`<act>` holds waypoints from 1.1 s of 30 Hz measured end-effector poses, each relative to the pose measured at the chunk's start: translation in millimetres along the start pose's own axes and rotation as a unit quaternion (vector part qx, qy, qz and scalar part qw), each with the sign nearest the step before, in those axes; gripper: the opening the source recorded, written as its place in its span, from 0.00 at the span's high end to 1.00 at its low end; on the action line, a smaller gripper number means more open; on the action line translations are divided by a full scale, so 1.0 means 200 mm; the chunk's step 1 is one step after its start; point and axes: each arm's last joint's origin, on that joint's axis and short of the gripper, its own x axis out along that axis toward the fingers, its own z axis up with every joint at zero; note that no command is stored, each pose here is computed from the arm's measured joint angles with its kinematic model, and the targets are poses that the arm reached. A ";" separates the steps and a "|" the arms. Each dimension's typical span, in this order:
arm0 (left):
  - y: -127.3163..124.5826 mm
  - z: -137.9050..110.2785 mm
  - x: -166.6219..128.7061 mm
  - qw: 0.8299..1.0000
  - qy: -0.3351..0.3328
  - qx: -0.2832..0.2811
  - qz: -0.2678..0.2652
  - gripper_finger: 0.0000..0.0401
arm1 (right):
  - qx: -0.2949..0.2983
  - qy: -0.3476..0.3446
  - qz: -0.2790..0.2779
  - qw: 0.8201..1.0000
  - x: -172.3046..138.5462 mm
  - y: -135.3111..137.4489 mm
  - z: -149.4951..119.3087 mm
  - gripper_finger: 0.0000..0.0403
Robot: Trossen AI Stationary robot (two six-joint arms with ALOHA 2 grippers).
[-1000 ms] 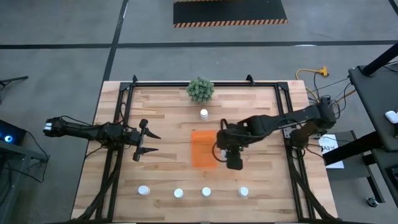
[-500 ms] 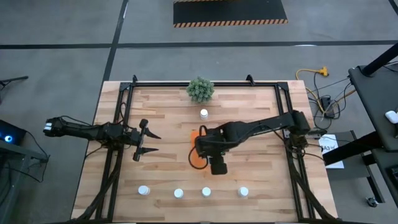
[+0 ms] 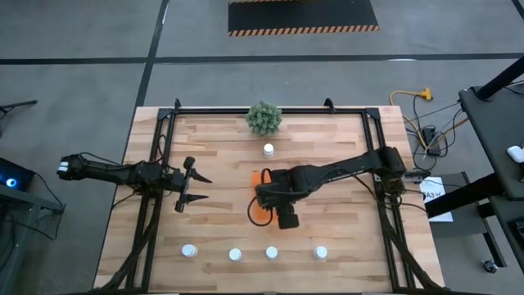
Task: Pick and place pill bottles into a basket
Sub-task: Put the white pill bottle into the orange bin
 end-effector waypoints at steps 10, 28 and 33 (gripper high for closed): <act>0.00 0.00 0.00 1.000 0.001 0.000 0.000 0.43 | -0.015 -0.016 0.004 1.000 0.08 0.00 -0.04 0.65; 0.00 0.00 0.00 1.000 0.001 0.000 0.000 0.43 | -0.010 0.000 0.043 0.999 0.19 0.02 -0.09 0.65; 0.00 0.00 0.00 1.000 0.001 0.000 0.000 0.43 | -0.010 0.000 0.043 0.999 0.21 0.02 -0.10 0.65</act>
